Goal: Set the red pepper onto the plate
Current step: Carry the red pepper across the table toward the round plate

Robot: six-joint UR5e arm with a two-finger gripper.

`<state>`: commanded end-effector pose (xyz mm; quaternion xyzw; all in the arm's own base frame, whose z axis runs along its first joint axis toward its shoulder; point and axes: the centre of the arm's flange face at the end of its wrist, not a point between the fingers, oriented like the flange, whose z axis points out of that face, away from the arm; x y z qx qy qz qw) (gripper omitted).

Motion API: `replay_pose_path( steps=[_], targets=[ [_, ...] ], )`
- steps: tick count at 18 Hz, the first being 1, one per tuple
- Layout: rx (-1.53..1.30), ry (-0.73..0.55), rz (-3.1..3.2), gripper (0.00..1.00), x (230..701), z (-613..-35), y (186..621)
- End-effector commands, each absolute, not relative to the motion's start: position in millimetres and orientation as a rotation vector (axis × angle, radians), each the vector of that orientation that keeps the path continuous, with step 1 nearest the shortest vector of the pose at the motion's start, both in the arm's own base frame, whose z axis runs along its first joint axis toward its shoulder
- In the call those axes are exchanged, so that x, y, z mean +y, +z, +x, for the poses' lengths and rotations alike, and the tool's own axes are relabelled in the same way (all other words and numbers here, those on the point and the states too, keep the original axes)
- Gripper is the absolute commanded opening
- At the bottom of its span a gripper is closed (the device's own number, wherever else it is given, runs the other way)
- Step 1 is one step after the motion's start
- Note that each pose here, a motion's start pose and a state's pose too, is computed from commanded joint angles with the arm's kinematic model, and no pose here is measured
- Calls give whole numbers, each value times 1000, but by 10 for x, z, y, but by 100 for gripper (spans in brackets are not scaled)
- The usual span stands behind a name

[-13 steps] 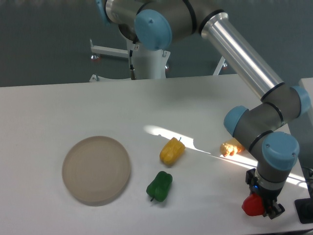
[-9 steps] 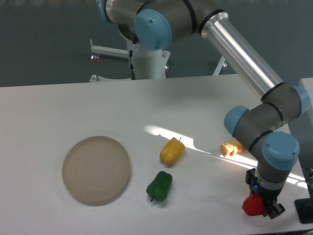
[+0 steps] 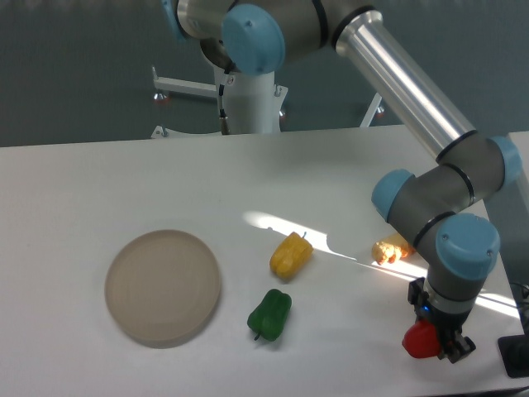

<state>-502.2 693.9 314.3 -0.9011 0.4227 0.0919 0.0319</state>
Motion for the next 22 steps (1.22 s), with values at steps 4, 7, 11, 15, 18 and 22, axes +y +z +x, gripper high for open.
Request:
replay_pose_path(
  steps=[4, 7, 11, 15, 18, 22],
  targets=[
    [1253, 228, -2803, 63, 6848, -4661, 3360],
    [1173, 175, -2832, 63, 6735, -4143, 3566],
    [1065, 122, -2872, 63, 6648, -3470, 3747],
    [912, 43, -2925, 63, 6572, -2764, 3740],
    [713, -18, -2965, 63, 6646, -2225, 3713],
    [560, -52, -3018, 63, 6789, -1627, 3619]
  ],
)
